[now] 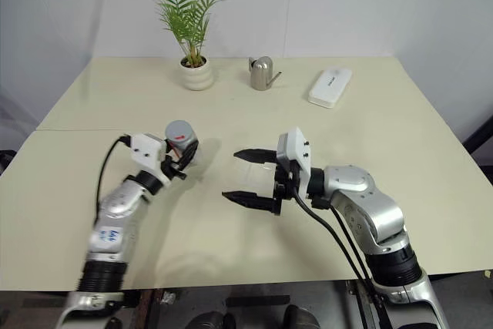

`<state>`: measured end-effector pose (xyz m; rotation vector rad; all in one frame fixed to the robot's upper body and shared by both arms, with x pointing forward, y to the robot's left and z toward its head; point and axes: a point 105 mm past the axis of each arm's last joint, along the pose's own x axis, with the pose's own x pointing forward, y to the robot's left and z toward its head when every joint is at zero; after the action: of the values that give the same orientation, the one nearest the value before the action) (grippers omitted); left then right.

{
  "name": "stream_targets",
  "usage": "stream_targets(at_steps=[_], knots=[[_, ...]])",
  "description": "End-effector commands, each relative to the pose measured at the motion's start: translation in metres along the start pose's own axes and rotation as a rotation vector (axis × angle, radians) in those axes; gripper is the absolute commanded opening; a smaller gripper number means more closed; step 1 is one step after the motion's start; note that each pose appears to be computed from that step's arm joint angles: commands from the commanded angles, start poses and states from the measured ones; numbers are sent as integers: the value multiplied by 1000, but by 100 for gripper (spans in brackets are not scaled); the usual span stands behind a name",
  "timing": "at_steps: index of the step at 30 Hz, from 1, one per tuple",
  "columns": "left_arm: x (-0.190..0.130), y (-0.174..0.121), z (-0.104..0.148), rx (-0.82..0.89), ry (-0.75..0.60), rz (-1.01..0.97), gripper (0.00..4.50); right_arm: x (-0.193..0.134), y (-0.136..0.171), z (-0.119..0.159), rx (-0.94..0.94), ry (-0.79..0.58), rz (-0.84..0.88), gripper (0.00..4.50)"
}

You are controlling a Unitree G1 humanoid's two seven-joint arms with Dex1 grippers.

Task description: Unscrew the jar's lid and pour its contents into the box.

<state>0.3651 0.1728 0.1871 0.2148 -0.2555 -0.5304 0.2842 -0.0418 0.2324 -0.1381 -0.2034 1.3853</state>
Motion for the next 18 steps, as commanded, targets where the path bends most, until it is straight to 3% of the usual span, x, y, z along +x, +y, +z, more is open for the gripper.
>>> stream_targets(at_steps=[1, 6, 18], knots=[[-4, -17, 26, -11, -31, -273, 194, 18, 6, 27, -32, -42, 11, 450], [-8, -42, 35, -20, -17, -503, 194, 43, 7, 28, -10, -9, 11, 450], [-11, -68, 43, -64, -32, -653, 194, 54, -20, 13, -58, 50, -66, 450]])
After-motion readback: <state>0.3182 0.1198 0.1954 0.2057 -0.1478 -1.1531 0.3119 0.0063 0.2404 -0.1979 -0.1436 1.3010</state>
